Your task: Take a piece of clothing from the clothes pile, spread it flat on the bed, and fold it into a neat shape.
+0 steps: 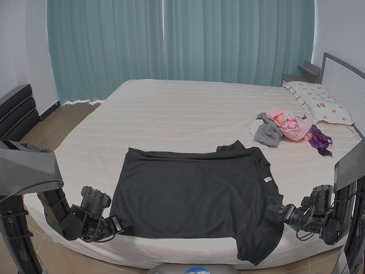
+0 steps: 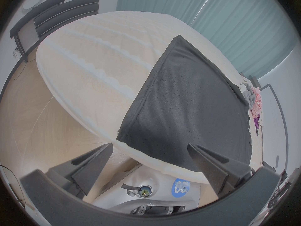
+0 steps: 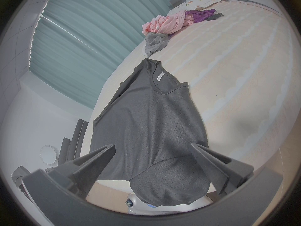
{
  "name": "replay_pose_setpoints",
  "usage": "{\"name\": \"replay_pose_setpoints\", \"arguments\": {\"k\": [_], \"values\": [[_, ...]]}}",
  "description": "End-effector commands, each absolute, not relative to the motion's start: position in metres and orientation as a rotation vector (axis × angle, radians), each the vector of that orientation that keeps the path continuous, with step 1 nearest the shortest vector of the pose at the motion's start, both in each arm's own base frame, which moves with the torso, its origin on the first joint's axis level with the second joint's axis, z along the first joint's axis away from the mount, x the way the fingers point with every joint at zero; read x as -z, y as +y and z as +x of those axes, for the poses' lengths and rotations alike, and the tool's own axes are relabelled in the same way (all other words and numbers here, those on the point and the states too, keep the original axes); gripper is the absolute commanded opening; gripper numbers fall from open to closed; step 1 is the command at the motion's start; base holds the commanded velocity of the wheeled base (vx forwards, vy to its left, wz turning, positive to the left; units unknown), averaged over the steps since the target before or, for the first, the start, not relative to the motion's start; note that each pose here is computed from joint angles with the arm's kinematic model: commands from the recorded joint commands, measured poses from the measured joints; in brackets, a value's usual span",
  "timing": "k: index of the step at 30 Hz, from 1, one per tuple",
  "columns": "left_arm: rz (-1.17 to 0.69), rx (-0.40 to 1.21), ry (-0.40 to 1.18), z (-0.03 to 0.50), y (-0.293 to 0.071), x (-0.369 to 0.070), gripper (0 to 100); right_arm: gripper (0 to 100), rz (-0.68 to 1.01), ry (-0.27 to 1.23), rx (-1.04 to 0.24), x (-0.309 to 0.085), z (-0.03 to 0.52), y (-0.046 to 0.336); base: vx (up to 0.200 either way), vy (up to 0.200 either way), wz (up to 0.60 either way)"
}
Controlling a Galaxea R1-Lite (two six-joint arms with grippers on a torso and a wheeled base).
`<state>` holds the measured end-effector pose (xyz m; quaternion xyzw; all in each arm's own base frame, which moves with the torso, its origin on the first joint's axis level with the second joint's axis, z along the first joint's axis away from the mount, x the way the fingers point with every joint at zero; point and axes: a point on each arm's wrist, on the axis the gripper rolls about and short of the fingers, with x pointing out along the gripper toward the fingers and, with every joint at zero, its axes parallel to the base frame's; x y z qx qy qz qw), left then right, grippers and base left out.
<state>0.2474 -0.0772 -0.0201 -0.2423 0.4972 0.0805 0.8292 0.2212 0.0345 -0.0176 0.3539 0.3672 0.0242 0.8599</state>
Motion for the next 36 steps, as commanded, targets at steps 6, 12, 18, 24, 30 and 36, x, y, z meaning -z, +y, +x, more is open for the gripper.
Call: {"name": "replay_pose_setpoints", "arguments": {"k": [6, 12, 18, 24, 30, 36], "values": [[-0.525, -0.190, 1.050, 0.257, -0.076, 0.029, 100, 100, 0.742, 0.766, -0.055, 0.018, 0.222, 0.035, 0.000, 0.000, 0.00], [-0.527, -0.214, 1.049, 0.255, -0.072, 0.029, 0, 100, 0.742, 0.768, -0.059, 0.018, 0.221, 0.036, 0.000, 0.000, 0.00], [-0.517, -0.225, 1.061, 0.245, -0.068, 0.026, 0, 100, 0.740, 0.766, -0.059, 0.017, 0.222, 0.036, 0.000, 0.000, 0.00], [-0.515, -0.268, 1.017, 0.247, -0.061, 0.021, 0, 100, 0.727, 0.764, -0.049, 0.018, 0.221, 0.035, 0.000, 0.000, 0.00], [-0.526, -0.262, 0.980, 0.247, -0.061, 0.011, 0, 100, 0.711, 0.778, -0.023, 0.023, 0.220, 0.031, 0.000, 0.000, 0.00], [-0.538, -0.251, 0.954, 0.247, -0.060, 0.003, 0, 100, 0.659, 0.786, 0.053, 0.035, 0.222, 0.025, 0.000, 0.000, 0.00]]}}
